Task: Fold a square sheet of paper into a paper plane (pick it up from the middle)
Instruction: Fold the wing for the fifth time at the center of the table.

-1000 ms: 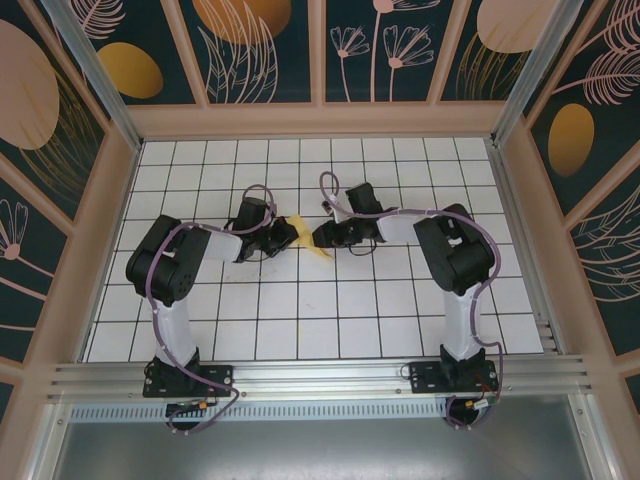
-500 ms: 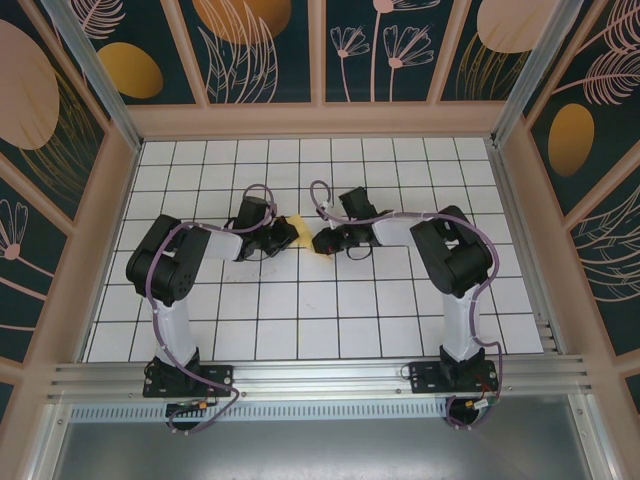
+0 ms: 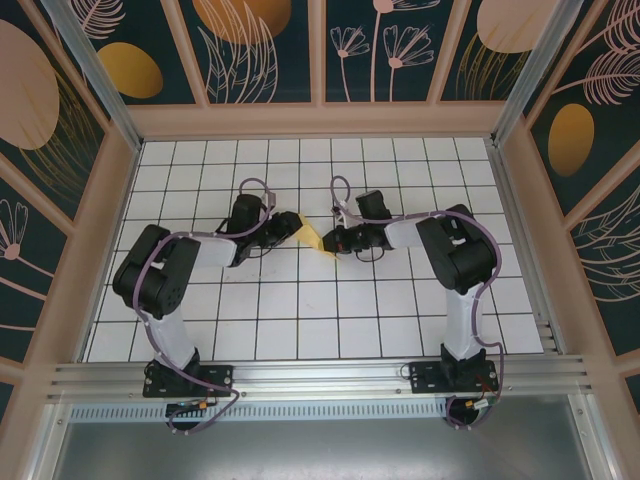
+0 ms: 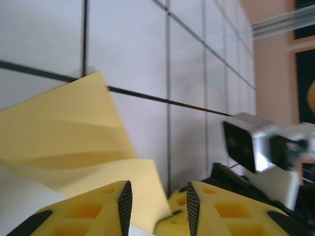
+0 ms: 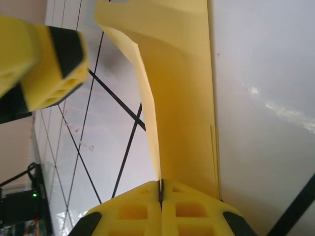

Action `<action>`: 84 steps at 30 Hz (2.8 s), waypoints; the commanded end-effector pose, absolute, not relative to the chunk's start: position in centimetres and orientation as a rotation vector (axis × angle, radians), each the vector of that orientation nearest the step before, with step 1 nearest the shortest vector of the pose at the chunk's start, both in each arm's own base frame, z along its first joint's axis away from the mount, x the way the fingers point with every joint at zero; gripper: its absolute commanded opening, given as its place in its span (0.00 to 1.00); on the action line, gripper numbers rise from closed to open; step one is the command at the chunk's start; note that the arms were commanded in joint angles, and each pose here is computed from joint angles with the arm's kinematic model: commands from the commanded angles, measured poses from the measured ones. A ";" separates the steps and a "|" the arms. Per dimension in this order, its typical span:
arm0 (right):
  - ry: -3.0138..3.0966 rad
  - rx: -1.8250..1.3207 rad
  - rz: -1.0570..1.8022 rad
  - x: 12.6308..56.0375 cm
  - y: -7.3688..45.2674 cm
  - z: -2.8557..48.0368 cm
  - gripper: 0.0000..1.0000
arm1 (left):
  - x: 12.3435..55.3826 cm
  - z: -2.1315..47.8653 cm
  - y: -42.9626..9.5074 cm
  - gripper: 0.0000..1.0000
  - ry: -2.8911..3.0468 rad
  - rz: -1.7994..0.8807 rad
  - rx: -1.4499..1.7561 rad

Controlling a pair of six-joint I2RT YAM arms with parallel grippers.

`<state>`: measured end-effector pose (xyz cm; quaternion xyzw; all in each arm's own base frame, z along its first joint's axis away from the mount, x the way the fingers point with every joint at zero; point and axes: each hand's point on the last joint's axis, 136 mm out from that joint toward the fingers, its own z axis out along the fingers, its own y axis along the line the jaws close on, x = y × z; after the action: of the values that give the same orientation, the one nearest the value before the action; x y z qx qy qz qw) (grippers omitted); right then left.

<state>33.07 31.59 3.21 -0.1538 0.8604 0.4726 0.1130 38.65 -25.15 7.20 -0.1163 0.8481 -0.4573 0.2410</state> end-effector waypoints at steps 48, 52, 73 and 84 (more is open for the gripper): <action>2.885 0.044 1.310 32.1 29.4 -3.5 0.00 | 36.7 2.4 -28.8 0.11 2.420 -1.247 -0.262; 2.884 0.039 1.315 32.1 29.4 -3.3 0.00 | 36.8 1.4 -28.6 0.09 2.470 -1.190 -0.279; 2.798 -0.161 1.395 31.1 29.4 1.9 0.18 | 36.0 -3.4 -26.5 0.05 2.662 -0.965 -0.452; 2.833 -0.095 1.391 30.8 28.2 -0.5 0.00 | 37.0 -1.5 -27.6 0.08 2.637 -1.007 -0.352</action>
<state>32.17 30.02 1.98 -0.0610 0.8848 0.4613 0.0257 37.32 -28.73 1.63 -0.1214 0.8937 -0.4020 0.1578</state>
